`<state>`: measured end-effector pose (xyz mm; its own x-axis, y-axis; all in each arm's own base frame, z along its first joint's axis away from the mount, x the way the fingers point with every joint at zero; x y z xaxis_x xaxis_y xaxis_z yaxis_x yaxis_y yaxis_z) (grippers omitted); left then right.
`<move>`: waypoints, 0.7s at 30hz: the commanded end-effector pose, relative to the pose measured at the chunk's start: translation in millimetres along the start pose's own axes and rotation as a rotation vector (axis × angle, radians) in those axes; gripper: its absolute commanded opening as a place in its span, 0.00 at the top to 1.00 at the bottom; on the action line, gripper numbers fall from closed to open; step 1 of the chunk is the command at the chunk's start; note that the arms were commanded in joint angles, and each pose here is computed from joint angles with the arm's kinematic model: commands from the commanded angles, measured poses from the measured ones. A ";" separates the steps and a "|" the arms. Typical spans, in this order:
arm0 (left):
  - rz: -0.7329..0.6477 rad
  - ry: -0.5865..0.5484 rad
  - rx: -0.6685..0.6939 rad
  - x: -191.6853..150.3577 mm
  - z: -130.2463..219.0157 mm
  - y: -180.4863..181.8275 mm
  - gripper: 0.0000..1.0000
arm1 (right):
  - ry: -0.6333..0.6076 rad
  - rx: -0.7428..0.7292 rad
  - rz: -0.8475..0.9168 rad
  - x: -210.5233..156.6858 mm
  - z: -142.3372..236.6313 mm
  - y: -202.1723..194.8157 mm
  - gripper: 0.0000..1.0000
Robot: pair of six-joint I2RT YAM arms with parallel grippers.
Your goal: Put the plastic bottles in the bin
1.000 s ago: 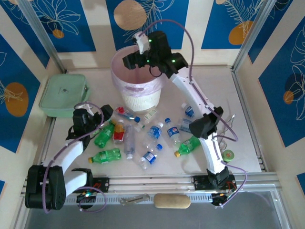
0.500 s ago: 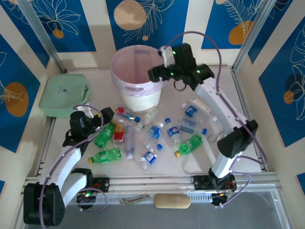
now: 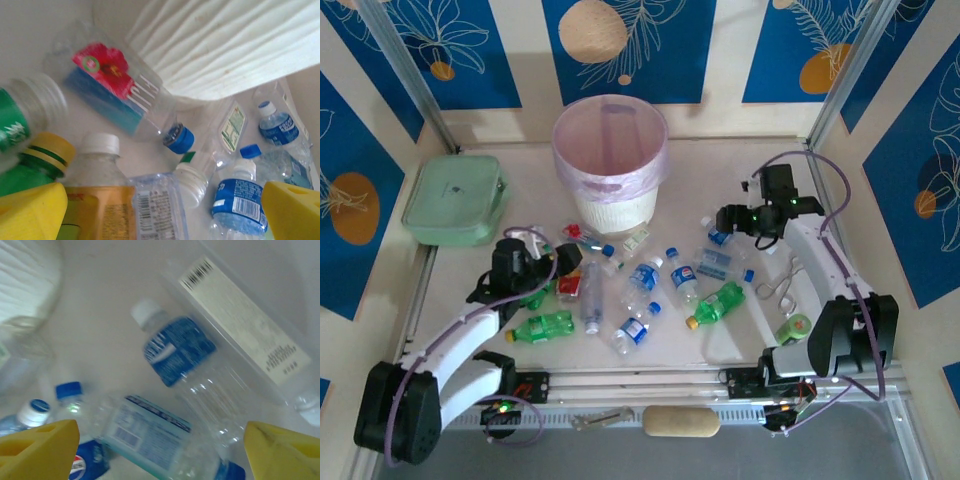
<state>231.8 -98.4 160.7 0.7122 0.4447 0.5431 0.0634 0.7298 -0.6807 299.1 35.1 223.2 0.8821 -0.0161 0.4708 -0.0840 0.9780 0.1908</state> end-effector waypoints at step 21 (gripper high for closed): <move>-0.060 -0.019 -0.002 -2.2 -17.8 -20.1 0.01 | 0.229 0.027 0.261 59.4 -87.7 -29.3 0.02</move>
<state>241.5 -123.6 156.5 0.7176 0.4143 0.5598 0.0892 0.7425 -0.6639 396.5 20.1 173.3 0.9184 0.1999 0.3415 -0.2555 0.9586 0.1260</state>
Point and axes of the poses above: each hand's point on the last joint's axis, 136 mm out from that joint toward the fingers, its own z axis back along the fingers, its own y axis along the line the jaws close on, x = y × z, the point moved 8 cm from there along z, back along the fingers, and after that the axes turned 4 degrees about z, right-handed, at the moved point
